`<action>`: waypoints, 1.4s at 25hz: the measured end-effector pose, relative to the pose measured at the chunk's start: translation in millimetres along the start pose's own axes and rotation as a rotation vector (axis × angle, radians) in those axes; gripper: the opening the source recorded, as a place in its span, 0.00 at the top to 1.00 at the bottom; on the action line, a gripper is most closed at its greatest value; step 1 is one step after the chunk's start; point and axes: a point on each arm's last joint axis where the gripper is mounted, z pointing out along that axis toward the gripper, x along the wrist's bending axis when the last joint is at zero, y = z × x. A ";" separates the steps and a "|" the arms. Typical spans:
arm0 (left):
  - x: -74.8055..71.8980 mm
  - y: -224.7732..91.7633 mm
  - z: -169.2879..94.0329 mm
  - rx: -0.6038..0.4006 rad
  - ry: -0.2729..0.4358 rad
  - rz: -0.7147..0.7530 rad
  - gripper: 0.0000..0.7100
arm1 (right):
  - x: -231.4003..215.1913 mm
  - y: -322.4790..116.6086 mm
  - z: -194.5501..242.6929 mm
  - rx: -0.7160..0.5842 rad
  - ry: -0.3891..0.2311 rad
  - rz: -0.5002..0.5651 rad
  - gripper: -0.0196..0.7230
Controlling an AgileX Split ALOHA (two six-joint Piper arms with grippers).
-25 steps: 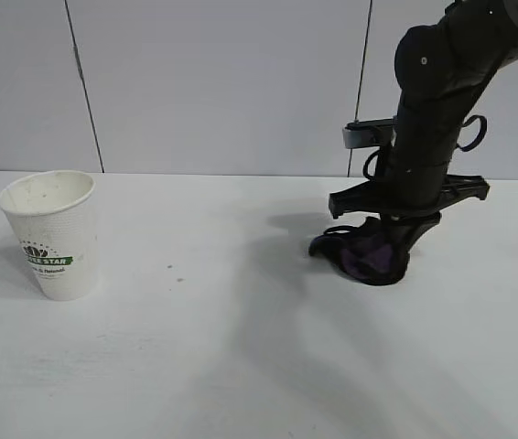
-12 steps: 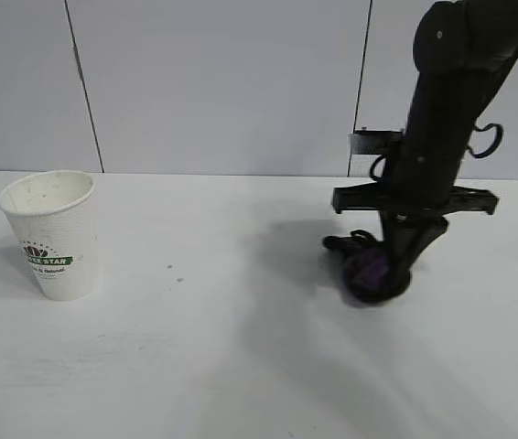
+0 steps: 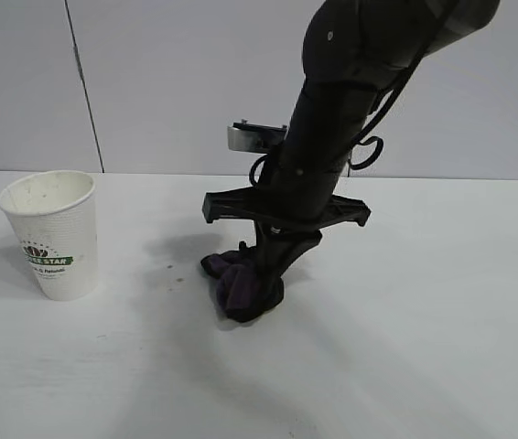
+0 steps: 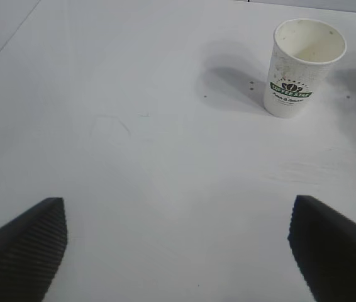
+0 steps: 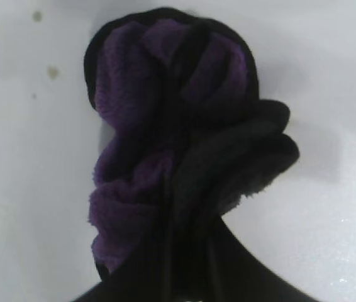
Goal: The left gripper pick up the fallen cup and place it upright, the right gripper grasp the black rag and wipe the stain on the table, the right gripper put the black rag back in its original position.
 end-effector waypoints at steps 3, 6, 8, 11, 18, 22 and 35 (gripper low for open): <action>0.0 0.0 0.0 0.000 0.000 0.000 0.03 | -1.8 -0.5 0.0 0.006 -0.015 -0.011 0.89; 0.0 0.0 0.0 0.000 0.000 0.000 0.03 | -1.9 -2.2 -0.1 0.025 -0.017 -0.018 0.63; 0.0 0.0 0.0 0.000 0.000 0.000 0.03 | -2.0 -2.6 -0.1 0.029 -0.018 -0.019 0.36; 0.0 0.0 0.0 0.000 0.000 0.000 0.03 | -2.0 -2.6 -0.1 0.029 -0.018 -0.019 0.16; 0.0 0.0 0.0 0.000 0.000 0.000 0.03 | -23.1 2.7 -18.8 -0.004 -0.052 0.068 0.19; 0.0 0.0 0.0 0.000 0.000 0.000 0.03 | -65.3 6.2 -56.5 -0.051 -0.176 0.130 0.23; 0.0 0.0 0.0 0.000 0.000 0.000 0.03 | -196.6 -57.7 -253.9 -0.257 -0.581 0.439 0.24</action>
